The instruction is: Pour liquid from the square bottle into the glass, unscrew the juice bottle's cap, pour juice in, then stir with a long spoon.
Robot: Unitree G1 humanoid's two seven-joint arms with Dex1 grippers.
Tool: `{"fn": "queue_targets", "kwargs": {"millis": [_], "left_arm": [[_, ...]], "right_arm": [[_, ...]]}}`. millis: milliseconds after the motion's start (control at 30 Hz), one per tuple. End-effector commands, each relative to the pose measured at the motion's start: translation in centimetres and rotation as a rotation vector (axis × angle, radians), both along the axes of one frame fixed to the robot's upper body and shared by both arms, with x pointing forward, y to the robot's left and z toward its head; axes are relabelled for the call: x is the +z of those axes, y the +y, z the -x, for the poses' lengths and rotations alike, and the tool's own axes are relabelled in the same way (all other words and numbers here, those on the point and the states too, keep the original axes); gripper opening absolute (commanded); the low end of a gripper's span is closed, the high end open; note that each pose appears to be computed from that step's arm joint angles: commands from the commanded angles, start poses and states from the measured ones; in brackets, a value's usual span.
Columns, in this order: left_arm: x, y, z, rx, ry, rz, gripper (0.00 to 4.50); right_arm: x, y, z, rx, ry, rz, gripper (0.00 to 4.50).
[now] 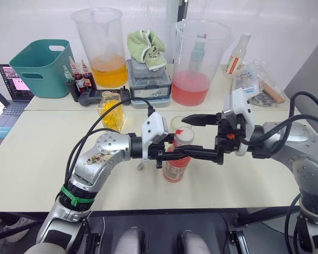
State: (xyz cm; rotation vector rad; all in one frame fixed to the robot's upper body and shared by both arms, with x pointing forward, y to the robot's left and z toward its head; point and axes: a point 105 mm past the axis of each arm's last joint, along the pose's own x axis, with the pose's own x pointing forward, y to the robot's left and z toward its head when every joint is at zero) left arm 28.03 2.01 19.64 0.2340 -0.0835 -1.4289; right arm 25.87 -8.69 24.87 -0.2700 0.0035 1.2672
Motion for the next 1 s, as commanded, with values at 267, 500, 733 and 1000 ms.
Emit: {"fn": "queue_targets", "kwargs": {"millis": [267, 500, 733, 1000], "left_arm": [[-1.4, 0.0, -0.1, 0.009, 0.022, -0.061, 1.56], [-1.5, 0.4, -0.3, 0.032, 0.018, -0.063, 1.56], [-1.5, 0.7, -0.1, 0.053, 0.021, -0.066, 1.56], [-1.6, 0.8, 0.2, 0.073, 0.024, -0.063, 1.56]], "right_arm": [[0.4, -0.1, 0.9, 0.035, 0.013, -0.063, 1.71], [-1.4, 0.1, 0.5, 0.201, -0.017, 0.058, 1.68], [-1.7, 1.0, -2.3, 0.443, -0.124, 0.214, 1.68], [-0.2, 1.6, -3.1, 0.601, -0.106, 0.247, 1.65]]}}
